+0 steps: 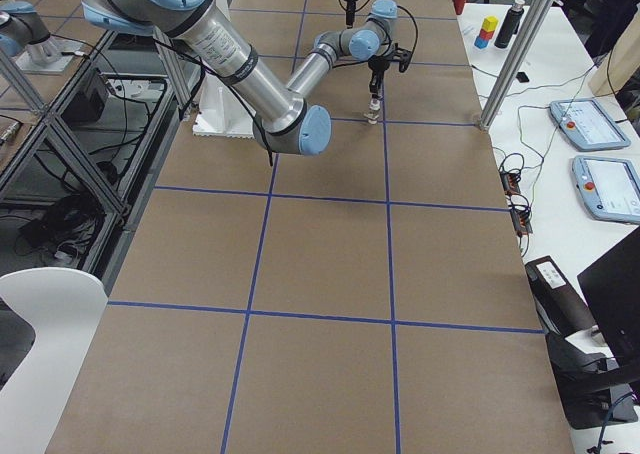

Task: Assemble PPR valve and pipe with both arms
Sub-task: 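Lower the elbow onto the valve top and press it in with the right gripper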

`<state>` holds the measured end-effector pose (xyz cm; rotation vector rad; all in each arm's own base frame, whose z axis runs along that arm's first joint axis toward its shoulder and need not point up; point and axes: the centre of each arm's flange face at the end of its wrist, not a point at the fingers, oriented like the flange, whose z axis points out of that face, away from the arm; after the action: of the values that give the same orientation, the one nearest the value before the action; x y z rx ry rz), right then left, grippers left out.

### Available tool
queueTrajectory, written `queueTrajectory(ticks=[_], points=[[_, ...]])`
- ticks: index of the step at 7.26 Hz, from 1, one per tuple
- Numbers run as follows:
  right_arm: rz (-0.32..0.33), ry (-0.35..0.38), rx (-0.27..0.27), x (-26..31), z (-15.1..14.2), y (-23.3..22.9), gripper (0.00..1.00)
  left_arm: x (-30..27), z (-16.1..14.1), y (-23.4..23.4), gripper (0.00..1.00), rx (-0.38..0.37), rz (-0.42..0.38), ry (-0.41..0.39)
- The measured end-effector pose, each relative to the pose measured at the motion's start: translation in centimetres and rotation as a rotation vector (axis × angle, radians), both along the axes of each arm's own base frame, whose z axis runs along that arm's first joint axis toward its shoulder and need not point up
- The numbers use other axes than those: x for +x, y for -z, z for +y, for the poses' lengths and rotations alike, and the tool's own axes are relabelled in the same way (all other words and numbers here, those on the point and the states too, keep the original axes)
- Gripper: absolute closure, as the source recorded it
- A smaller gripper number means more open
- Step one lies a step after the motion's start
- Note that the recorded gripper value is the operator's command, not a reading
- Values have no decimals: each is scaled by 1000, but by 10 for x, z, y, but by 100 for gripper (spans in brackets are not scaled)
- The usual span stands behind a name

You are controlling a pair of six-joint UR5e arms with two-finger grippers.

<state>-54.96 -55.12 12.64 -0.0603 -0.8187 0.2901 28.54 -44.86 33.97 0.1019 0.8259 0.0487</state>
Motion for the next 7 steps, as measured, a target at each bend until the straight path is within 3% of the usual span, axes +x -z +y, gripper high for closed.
queueTrajectory(ticks=[7], points=[[10,-4,8,-4,-4,3,100,1,0,1,11,2,1,-1]])
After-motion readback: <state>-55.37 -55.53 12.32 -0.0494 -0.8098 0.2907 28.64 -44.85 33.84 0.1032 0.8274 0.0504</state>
